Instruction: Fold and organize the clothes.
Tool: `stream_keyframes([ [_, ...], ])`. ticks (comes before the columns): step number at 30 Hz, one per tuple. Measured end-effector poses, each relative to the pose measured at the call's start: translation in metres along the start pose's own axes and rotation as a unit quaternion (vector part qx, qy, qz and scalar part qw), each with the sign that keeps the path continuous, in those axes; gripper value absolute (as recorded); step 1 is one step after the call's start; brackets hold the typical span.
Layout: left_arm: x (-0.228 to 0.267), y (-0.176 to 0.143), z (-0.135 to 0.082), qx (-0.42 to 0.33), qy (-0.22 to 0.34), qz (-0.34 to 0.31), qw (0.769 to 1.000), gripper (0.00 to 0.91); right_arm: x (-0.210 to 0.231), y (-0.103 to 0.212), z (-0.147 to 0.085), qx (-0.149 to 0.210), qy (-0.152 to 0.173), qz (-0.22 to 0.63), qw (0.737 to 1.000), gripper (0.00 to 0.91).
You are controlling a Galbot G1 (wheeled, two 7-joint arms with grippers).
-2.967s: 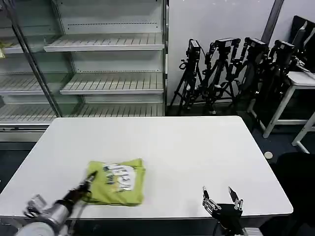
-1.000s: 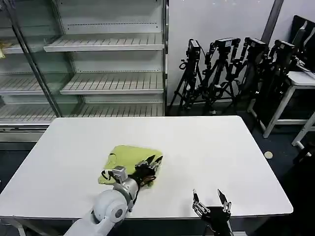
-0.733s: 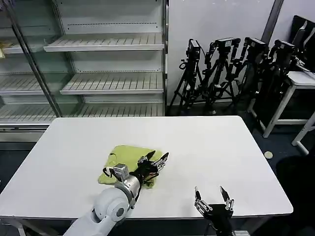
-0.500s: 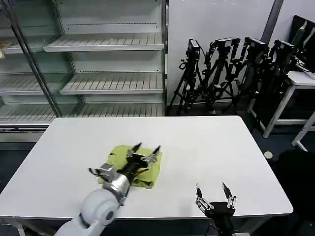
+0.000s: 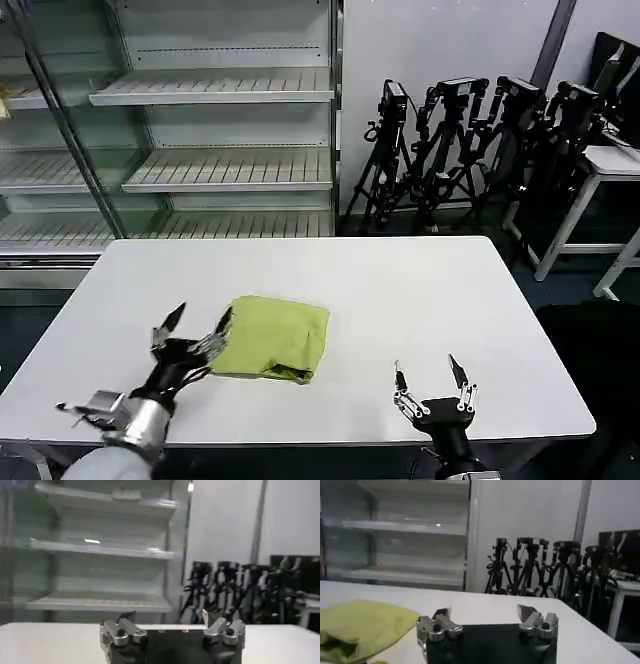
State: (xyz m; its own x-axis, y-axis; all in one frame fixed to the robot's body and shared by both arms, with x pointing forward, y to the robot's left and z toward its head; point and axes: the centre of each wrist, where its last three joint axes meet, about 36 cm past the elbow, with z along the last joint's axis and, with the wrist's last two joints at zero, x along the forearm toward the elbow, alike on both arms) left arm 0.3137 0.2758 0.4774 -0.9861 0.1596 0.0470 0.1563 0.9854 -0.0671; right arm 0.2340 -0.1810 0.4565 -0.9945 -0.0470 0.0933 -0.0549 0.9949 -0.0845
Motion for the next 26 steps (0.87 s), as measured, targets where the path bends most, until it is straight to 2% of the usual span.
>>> stream_keyframes([
  [12, 0.048, 0.018, -0.005, -0.032, 0.013, -0.046, 0.998, 0.907, -0.002, 0.006, -0.007, -0.009, -0.029, 0.007, 1.0, 0.907],
  [26, 0.071, 0.011, -0.003, -0.038, 0.021, -0.053, 0.998, 0.907, -0.001, 0.002, -0.014, -0.009, -0.046, 0.02, 0.999, 0.907],
])
